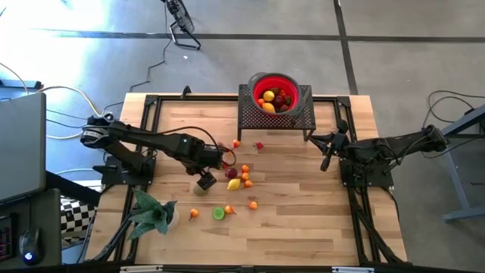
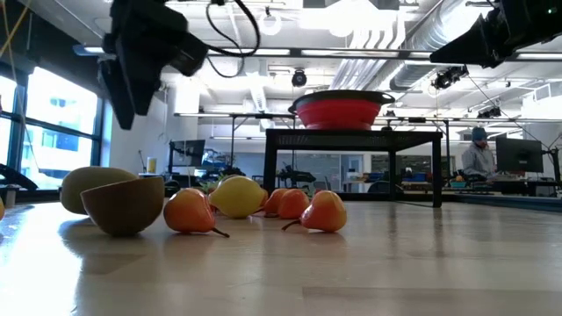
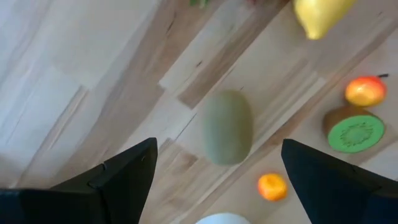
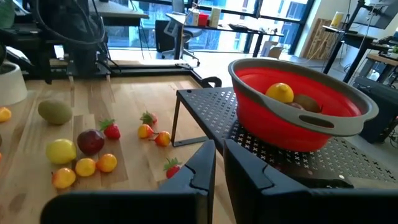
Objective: Pick & Place Fruit
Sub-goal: Put the kiwi into the strainer on the shelf
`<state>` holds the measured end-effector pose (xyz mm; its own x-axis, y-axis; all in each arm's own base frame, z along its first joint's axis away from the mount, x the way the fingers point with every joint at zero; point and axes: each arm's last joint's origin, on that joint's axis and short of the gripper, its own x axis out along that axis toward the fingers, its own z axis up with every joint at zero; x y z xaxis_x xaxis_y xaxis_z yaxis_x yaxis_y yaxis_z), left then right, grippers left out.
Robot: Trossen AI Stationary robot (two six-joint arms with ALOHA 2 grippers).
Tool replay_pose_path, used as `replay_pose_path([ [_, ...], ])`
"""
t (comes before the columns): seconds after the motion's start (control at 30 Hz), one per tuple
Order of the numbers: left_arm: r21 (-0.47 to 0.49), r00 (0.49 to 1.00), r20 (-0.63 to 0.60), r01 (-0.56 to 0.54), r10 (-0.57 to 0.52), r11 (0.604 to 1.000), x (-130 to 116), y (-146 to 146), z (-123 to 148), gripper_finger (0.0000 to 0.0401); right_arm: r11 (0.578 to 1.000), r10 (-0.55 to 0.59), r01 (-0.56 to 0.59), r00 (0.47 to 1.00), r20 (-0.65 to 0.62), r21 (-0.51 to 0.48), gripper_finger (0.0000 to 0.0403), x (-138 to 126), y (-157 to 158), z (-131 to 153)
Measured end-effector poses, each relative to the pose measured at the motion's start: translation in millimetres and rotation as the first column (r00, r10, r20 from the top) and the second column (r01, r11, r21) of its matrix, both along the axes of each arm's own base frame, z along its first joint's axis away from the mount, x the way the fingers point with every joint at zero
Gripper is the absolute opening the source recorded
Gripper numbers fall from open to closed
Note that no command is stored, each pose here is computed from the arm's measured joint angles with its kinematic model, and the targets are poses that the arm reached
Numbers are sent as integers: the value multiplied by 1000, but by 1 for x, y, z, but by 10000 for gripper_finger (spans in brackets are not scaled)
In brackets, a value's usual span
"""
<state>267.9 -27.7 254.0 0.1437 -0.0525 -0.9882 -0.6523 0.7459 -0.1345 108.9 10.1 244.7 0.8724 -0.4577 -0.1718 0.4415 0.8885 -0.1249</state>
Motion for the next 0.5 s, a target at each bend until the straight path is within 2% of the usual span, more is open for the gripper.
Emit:
replay_pose_path([
  [0.27,20,986,-50,158,-157,987,4,0,-11,337,1000,-3,3,1000,3,11,26,0,0,0],
  [0.5,-8,976,-58,212,-212,977,8,-2,-17,337,1000,-4,4,1000,-6,18,26,1,0,-2],
])
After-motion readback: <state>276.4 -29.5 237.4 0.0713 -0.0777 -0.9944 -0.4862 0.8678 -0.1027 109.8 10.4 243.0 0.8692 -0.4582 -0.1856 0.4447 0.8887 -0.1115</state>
